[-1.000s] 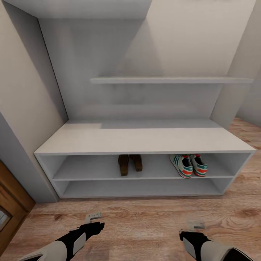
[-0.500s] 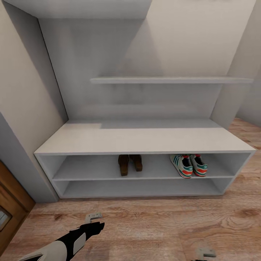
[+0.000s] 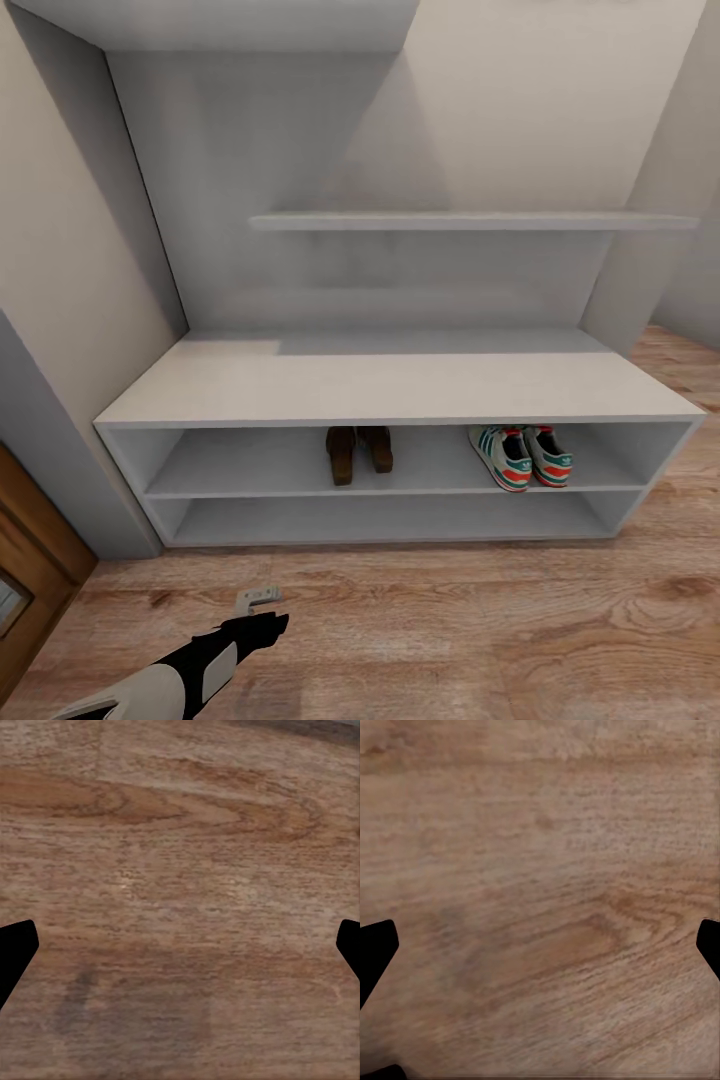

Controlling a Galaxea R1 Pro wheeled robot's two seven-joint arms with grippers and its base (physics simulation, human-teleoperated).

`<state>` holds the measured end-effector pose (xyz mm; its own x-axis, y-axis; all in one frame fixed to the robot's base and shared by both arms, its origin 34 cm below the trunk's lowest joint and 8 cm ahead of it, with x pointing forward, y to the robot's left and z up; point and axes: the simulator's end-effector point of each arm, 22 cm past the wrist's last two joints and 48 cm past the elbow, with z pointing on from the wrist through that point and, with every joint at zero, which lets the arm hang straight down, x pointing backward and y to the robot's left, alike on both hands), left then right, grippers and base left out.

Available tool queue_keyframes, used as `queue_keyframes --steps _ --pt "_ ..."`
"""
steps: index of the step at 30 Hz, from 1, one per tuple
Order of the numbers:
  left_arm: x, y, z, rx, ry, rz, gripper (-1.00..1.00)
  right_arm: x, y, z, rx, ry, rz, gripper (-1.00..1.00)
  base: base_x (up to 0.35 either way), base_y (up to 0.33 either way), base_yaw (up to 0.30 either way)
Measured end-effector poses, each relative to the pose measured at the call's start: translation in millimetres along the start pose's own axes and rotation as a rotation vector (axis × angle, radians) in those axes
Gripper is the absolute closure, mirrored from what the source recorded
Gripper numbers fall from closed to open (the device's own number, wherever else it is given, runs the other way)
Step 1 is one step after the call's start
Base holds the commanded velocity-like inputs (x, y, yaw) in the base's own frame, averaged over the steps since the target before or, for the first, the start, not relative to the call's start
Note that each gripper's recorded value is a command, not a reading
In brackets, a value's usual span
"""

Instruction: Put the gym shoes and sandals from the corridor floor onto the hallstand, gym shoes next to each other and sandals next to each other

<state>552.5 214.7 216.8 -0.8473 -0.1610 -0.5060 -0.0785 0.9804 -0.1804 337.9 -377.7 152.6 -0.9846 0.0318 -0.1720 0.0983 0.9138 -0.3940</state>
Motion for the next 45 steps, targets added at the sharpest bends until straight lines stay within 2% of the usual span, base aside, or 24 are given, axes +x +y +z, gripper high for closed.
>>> queue_keyframes --steps 20,26,37,45 --pt "0 0 0.1 0.001 0.0 0.0 -1.0 8 -1 0.9 0.001 0.01 -0.002 -1.0 -0.046 0.0 0.0" --pt "0 0 0.2 0.0 0.0 0.0 -1.0 7 -8 2.9 0.01 0.006 0.001 -1.0 -0.164 0.0 0.0" --pt "0 0 0.3 0.0 0.001 0.0 -1.0 -13 -15 3.5 0.021 -0.086 0.026 -1.0 -0.246 0.0 0.0" --pt "0 0 0.1 0.0 0.0 0.0 -1.0 -10 -16 3.7 0.023 -0.098 0.028 -1.0 -0.119 0.0 0.0"
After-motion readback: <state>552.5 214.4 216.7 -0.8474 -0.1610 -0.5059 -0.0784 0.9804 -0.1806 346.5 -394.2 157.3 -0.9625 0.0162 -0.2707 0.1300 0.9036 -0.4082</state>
